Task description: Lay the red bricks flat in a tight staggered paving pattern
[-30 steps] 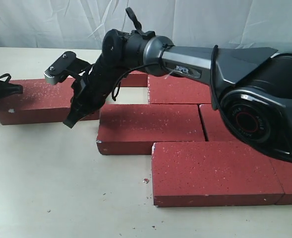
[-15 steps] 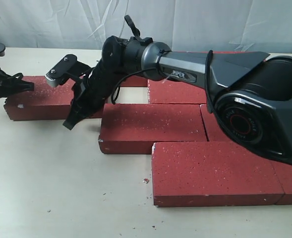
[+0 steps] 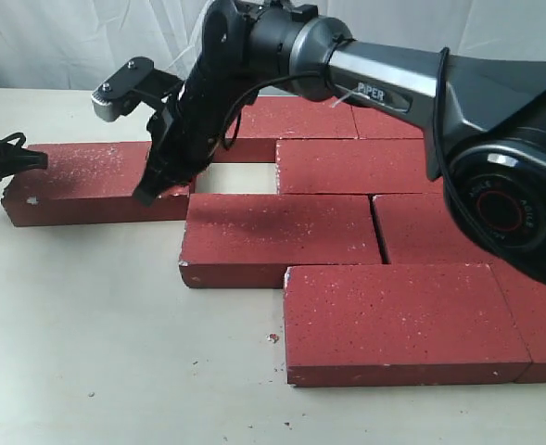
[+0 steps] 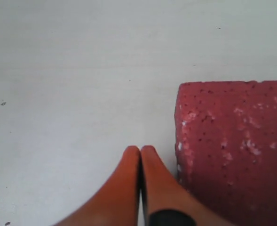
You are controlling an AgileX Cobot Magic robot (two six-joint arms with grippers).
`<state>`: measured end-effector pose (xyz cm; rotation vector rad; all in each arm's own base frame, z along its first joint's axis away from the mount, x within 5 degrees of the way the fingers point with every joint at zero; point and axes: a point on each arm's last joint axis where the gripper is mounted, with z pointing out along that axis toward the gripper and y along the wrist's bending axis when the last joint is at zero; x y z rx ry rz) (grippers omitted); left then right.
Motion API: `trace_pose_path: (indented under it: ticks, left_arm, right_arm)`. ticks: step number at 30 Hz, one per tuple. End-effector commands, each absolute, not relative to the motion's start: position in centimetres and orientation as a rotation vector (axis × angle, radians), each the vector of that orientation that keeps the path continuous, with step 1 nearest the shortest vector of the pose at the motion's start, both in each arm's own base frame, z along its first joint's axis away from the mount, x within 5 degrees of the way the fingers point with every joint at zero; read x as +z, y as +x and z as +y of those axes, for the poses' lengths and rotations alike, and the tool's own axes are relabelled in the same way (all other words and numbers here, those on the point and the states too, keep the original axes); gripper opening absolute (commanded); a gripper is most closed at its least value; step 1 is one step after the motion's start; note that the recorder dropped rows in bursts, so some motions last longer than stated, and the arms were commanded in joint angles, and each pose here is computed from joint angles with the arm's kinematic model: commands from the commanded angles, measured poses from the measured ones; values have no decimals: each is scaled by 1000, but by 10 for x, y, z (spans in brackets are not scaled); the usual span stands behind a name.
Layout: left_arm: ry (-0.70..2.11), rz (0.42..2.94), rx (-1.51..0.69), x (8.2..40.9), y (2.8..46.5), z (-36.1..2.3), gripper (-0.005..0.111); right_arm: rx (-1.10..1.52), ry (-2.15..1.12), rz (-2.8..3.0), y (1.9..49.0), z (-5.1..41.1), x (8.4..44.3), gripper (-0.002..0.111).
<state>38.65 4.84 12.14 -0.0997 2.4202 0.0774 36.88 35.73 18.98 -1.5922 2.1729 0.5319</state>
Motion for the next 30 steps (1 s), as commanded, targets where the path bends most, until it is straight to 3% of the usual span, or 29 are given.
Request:
trace_pose_path:
  ticks: [1,8,30]
  left_arm:
    - [-127,2409,79,122,388,53,0]
    - [-142,2419,74,116,388,53,0]
    - [-92,2329,69,116,397,36,0]
  right_arm:
    - [520,-1649,2176,369,362,166,-1]
    - [484,-1579,2148,379,367,147,-1]
    - [444,-1482,2070,389,371,152,-1]
